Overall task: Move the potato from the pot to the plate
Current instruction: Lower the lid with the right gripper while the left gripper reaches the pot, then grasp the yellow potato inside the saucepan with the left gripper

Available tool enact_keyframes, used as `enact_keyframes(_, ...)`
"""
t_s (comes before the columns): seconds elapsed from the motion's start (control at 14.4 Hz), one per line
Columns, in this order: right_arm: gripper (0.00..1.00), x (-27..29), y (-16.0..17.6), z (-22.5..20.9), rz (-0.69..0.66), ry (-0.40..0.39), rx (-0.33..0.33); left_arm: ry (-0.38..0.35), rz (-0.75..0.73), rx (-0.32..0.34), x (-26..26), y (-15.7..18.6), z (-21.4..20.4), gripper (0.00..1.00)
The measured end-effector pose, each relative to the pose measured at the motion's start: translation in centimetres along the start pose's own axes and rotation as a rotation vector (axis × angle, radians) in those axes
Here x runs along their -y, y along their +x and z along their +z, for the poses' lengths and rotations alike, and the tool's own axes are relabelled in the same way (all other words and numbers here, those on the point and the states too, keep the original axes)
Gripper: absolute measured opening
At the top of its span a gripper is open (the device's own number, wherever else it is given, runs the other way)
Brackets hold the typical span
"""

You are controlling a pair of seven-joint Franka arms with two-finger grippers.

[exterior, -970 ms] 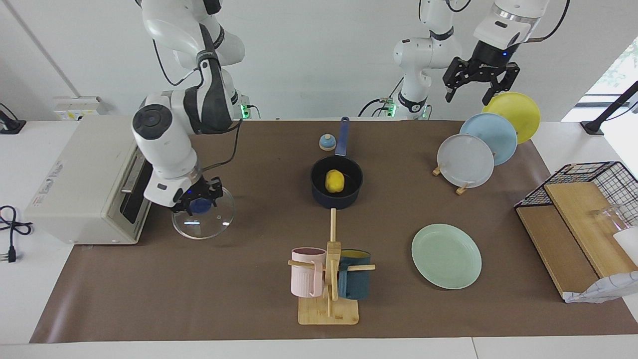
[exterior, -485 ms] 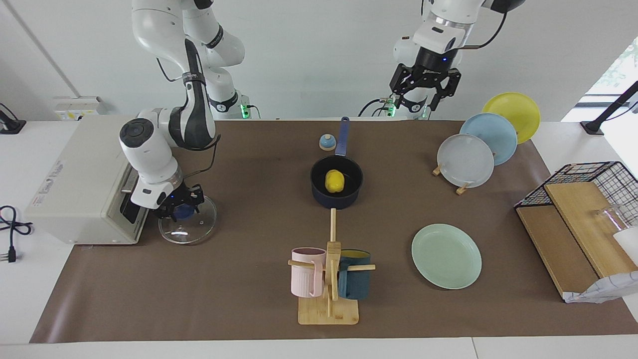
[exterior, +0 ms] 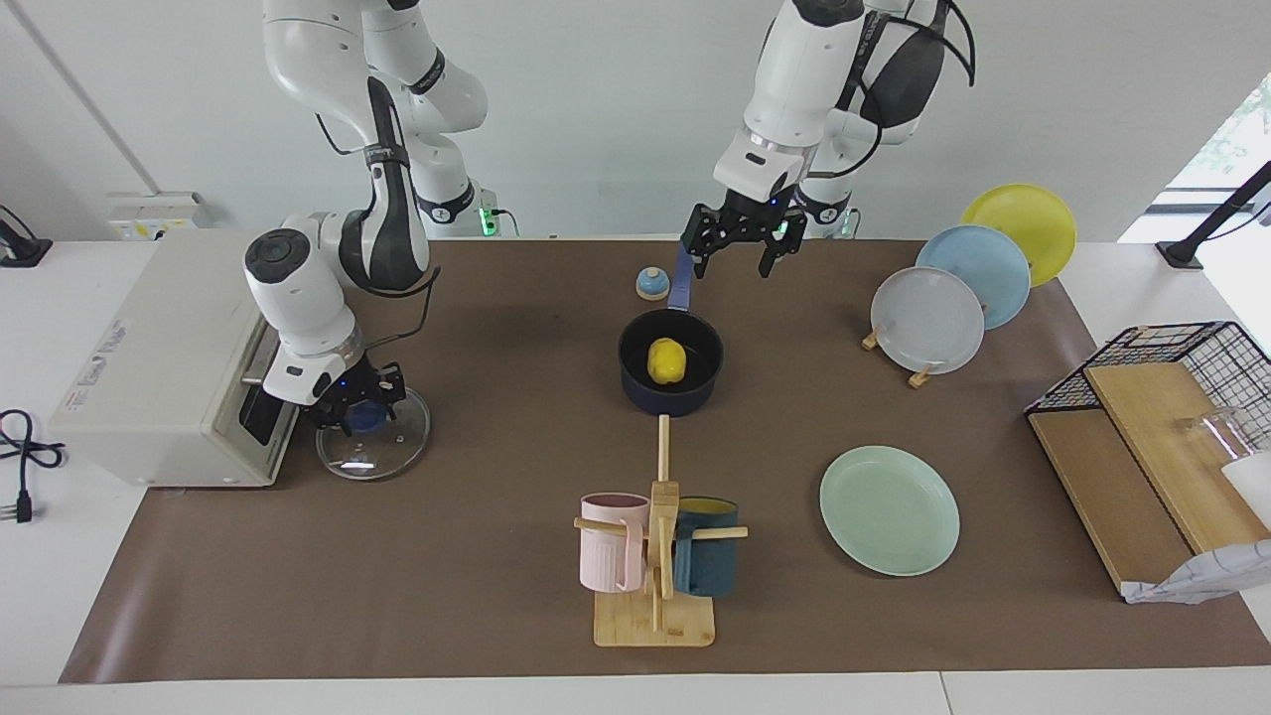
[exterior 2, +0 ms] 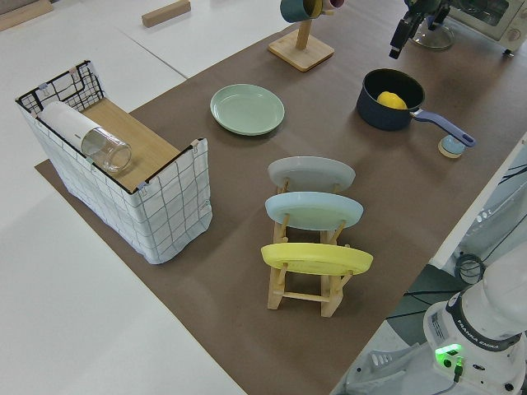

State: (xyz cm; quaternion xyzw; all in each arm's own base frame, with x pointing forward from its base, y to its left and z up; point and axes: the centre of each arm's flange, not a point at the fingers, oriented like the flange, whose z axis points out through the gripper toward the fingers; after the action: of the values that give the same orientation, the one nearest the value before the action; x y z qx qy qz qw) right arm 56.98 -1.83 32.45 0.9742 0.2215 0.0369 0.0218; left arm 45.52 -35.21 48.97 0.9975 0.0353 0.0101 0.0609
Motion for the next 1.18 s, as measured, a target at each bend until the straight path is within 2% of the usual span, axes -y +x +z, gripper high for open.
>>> enact_keyframes(0.21, 0.67, 0.0, -0.1, 0.1, 0.028, 0.022, -0.009, -0.015, -0.045, -0.010, -1.3, 0.4, 4.4, 1.00)
enact_keyframes(0.28, 0.74, 0.0, 0.0, 0.0, 0.032, 0.025, -0.013, -0.011, -0.060, -0.003, -1.4, 0.6, 5.8, 1.00)
enact_keyframes(0.42, 0.99, -0.3, 0.8, -1.5, 0.030, 0.027, -0.013, -0.009, -0.094, -0.001, -1.3, 0.8, 7.6, 1.00)
enact_keyframes(0.55, 1.00, -0.9, 2.9, -6.4, 0.022, 0.048, 0.015, -0.006, -0.109, 0.003, -1.2, 0.8, 8.4, 1.00)
enact_keyframes(0.69, 1.00, -1.4, 4.5, -13.8, 0.033, 0.071, 0.046, -0.003, -0.122, 0.006, -1.1, 0.6, 9.2, 1.00)
enact_keyframes(0.9, 1.00, -0.6, 4.5, -22.4, 0.116, 0.075, 0.051, 0.001, -0.129, 0.011, -1.6, -0.3, 10.3, 1.00)
enact_keyframes(1.18, 1.00, 1.5, 2.5, -26.2, 0.257, 0.087, 0.106, 0.010, -0.116, 0.022, -2.5, -1.8, 11.2, 1.00)
